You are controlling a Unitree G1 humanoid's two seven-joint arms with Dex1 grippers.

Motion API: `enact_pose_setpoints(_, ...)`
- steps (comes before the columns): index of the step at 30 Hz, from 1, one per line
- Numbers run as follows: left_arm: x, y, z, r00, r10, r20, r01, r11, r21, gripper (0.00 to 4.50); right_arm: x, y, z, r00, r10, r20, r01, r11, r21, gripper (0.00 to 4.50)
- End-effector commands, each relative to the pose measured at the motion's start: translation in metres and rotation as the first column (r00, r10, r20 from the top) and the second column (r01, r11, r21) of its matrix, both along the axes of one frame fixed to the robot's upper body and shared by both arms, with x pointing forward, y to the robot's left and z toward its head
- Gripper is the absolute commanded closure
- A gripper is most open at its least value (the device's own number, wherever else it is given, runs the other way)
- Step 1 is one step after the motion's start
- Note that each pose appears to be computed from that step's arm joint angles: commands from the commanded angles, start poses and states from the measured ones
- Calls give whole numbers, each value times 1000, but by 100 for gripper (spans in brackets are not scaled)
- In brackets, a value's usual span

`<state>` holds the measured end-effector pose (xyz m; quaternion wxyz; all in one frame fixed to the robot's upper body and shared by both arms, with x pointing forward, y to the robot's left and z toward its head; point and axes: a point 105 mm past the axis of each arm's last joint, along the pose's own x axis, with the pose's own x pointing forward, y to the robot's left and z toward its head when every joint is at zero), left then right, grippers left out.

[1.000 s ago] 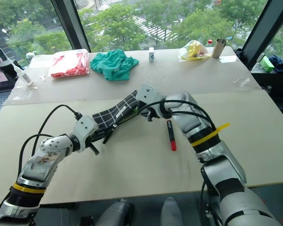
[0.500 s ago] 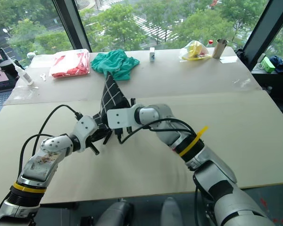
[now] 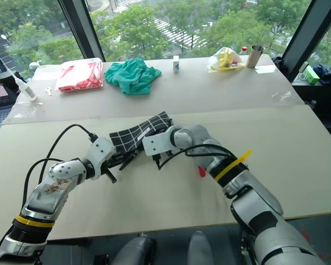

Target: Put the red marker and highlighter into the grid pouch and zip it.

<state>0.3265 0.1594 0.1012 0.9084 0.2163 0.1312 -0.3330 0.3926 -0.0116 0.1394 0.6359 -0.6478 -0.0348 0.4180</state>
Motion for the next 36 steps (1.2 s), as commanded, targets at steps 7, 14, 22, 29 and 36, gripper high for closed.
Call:
enact_pose_setpoints(7,0,-17,46,992,-115,49,120,986,-117,450,-19,12,14,989,135,67,-136,990,26,345)
enact_pose_setpoints(14,0,-17,67,983,-174,57,180,975,-129,450,-36,19,16,962,256,93,-261,964,43,345)
enact_pose_setpoints(22,-9,-19,53,983,-181,9,181,976,-119,450,-36,9,30,973,232,21,-233,963,133,87)
enact_pose_setpoints(29,-4,-6,44,996,-86,-15,84,992,-96,450,-49,-21,95,951,260,-166,-175,897,407,53)
enact_pose_setpoints(36,5,10,41,1000,28,-12,-29,996,-87,450,-76,-75,119,864,347,-365,-58,789,612,53)
